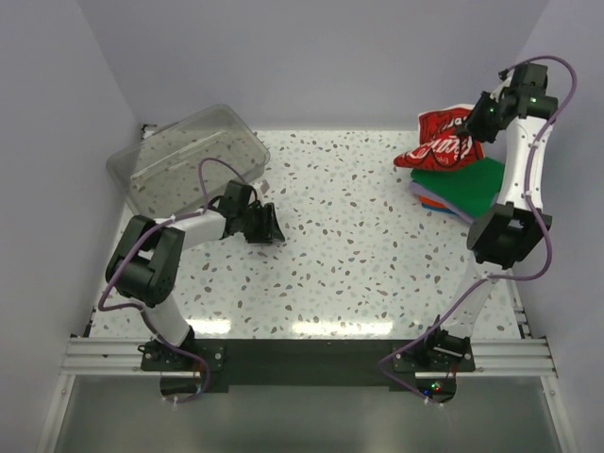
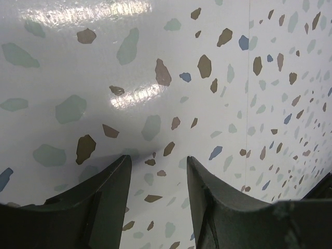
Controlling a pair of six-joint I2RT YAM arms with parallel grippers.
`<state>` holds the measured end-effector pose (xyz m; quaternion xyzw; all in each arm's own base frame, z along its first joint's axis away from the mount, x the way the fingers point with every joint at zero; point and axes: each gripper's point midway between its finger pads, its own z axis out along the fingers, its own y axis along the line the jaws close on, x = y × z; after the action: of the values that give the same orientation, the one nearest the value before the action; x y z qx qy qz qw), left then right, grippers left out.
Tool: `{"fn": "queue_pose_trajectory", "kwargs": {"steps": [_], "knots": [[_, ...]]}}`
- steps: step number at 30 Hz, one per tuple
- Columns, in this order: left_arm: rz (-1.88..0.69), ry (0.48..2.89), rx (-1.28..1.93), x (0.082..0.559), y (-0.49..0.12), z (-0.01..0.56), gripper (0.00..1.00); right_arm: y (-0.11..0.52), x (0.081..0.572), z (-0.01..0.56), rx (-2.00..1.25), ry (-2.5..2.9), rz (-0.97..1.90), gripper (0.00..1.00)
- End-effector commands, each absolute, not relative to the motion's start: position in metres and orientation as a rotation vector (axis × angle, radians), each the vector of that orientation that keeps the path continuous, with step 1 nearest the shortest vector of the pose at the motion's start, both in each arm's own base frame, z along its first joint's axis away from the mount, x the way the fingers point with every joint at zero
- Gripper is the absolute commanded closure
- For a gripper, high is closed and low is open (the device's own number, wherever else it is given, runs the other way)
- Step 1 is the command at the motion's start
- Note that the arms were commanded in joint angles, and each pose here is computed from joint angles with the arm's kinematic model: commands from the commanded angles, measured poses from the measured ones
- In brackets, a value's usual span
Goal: Fold and stack the t-shirts
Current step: Neatly place the folded tshirt to the corner
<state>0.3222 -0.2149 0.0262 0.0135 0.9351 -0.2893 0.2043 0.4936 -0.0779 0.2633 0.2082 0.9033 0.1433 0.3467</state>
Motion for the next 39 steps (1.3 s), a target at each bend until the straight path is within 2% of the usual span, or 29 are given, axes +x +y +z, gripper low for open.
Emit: {"fn": "queue_pose_trajectory", "kwargs": {"steps": [1, 8, 20, 27, 29, 30, 31, 32, 34, 35, 39], "knots": [[-0.8, 2.618, 0.01, 0.316, -0.21, 0.033, 0.48, -0.084, 0.49, 0.321, 0.464, 2.179, 0.42, 1.0], [-0.803, 2.63, 0.0, 0.314, -0.21, 0.029, 0.48, -0.092, 0.487, 0.324, 0.468, 2.164, 0.436, 1.0], [-0.806, 2.61, 0.013, 0.317, -0.211, 0.042, 0.48, -0.139, 0.453, 0.244, 0.577, 2.38, 0.177, 1.0], [-0.796, 2.591, 0.03, 0.322, -0.211, 0.057, 0.48, -0.17, 0.452, 0.214, 0.666, 2.435, 0.032, 1.0], [-0.794, 2.588, 0.034, 0.322, -0.211, 0.061, 0.48, -0.176, 0.452, 0.211, 0.682, 2.441, -0.009, 0.88], [-0.797, 2.577, 0.037, 0.323, -0.211, 0.065, 0.48, -0.179, 0.452, 0.209, 0.691, 2.445, -0.025, 0.77], [-0.796, 2.565, 0.038, 0.324, -0.211, 0.069, 0.48, -0.182, 0.452, 0.206, 0.702, 2.455, -0.042, 0.49], [-0.795, 2.556, 0.041, 0.325, -0.212, 0.073, 0.48, -0.188, 0.449, 0.205, 0.72, 2.46, -0.092, 0.38], [-0.76, 2.525, 0.031, 0.328, -0.207, 0.082, 0.47, -0.193, 0.443, 0.204, 0.734, 2.47, -0.141, 0.04], [-0.741, 2.514, 0.02, 0.329, -0.204, 0.086, 0.47, -0.194, 0.44, 0.211, 0.735, 2.456, -0.158, 0.01], [-0.666, 2.418, -0.009, 0.337, -0.192, 0.116, 0.45, -0.197, 0.424, 0.236, 0.752, 2.396, -0.233, 0.01]]}}
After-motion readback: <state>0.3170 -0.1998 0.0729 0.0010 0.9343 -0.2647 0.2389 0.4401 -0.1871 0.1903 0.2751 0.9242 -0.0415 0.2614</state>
